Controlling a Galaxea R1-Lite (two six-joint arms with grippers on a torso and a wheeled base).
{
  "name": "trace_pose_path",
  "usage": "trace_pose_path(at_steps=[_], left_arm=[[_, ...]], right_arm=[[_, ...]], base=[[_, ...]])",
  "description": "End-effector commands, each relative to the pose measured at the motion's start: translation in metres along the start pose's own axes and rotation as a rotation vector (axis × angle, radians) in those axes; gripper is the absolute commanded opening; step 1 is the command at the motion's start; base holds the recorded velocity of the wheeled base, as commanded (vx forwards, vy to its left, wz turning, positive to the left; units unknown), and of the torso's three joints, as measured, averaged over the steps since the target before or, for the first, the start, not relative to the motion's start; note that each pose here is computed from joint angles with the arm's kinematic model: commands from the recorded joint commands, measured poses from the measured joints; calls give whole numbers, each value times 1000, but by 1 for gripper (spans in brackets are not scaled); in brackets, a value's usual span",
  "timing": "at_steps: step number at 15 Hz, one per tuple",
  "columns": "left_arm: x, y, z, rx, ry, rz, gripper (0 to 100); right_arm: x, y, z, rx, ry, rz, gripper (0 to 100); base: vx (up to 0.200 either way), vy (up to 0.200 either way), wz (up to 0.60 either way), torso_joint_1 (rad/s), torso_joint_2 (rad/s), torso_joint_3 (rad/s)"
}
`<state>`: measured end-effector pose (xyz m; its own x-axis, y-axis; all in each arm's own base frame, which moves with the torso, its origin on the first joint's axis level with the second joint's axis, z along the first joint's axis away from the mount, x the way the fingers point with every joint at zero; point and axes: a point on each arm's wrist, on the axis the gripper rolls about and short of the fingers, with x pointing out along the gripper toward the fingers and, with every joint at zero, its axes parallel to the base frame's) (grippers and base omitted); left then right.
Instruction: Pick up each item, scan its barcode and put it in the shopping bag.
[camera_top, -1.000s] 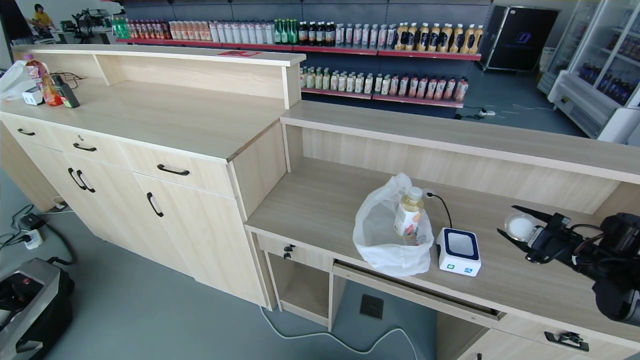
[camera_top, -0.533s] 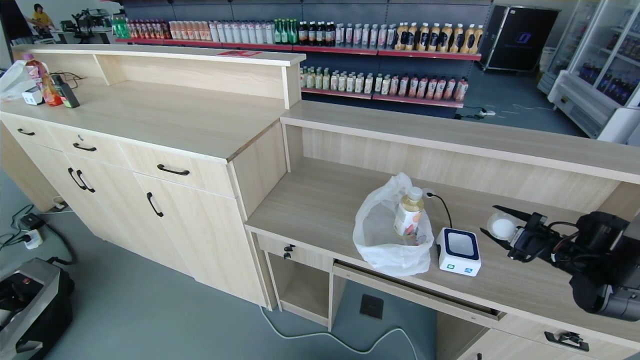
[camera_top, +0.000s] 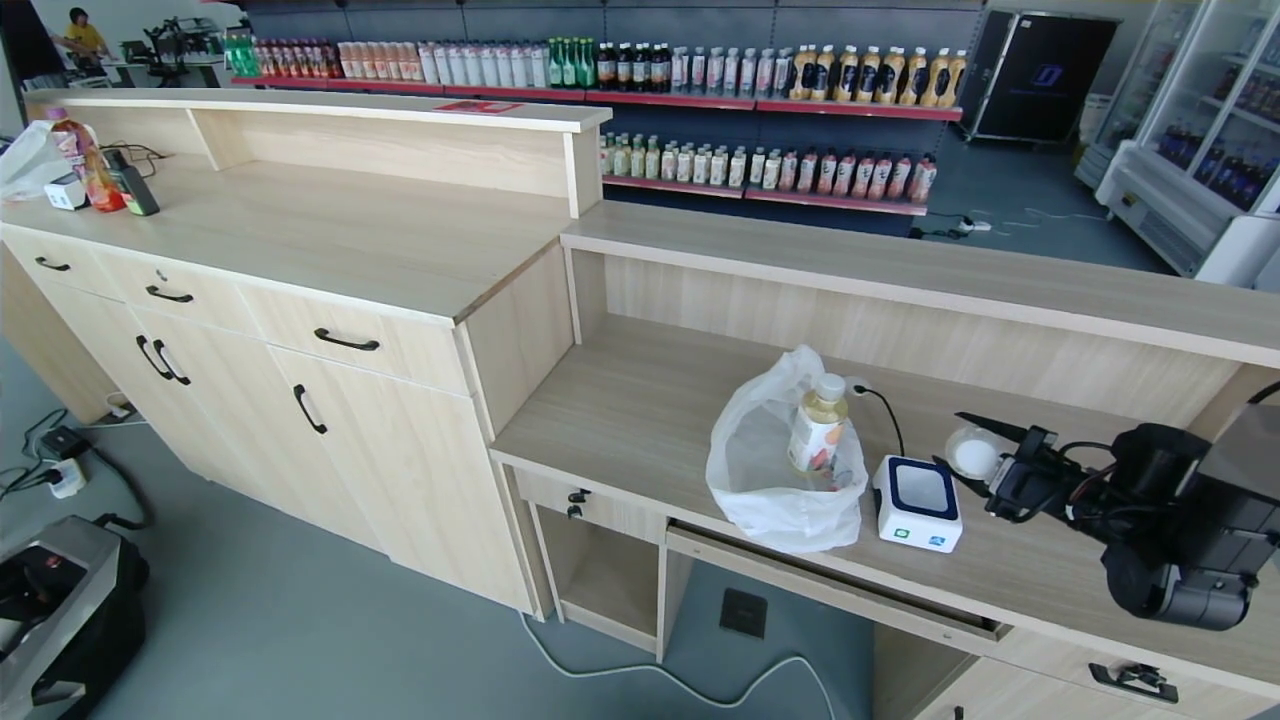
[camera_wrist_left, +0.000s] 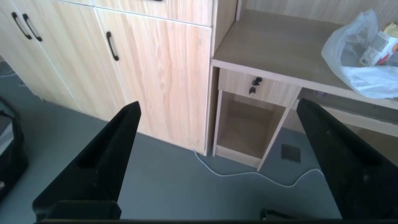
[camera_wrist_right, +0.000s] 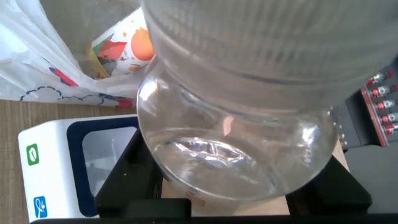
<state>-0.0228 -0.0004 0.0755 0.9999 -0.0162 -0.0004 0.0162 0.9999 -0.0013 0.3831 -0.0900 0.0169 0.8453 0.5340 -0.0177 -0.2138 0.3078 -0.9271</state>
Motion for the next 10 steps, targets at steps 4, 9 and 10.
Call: trace_pose_path(at_steps=[4, 9, 10], left_arm=[[0, 0, 0, 0, 1, -1, 100], [0, 0, 0, 0, 1, 1, 100], [0, 0, 0, 0, 1, -1, 100]], right_arm=[[4, 7, -5, 7, 0, 8, 0], [4, 9, -7, 28, 2, 9, 0], [5, 11, -9, 29, 2, 10, 0]], base=[[0, 0, 0, 0, 0, 0], [0, 0, 0, 0, 0, 0], [0, 0, 0, 0, 0, 0]])
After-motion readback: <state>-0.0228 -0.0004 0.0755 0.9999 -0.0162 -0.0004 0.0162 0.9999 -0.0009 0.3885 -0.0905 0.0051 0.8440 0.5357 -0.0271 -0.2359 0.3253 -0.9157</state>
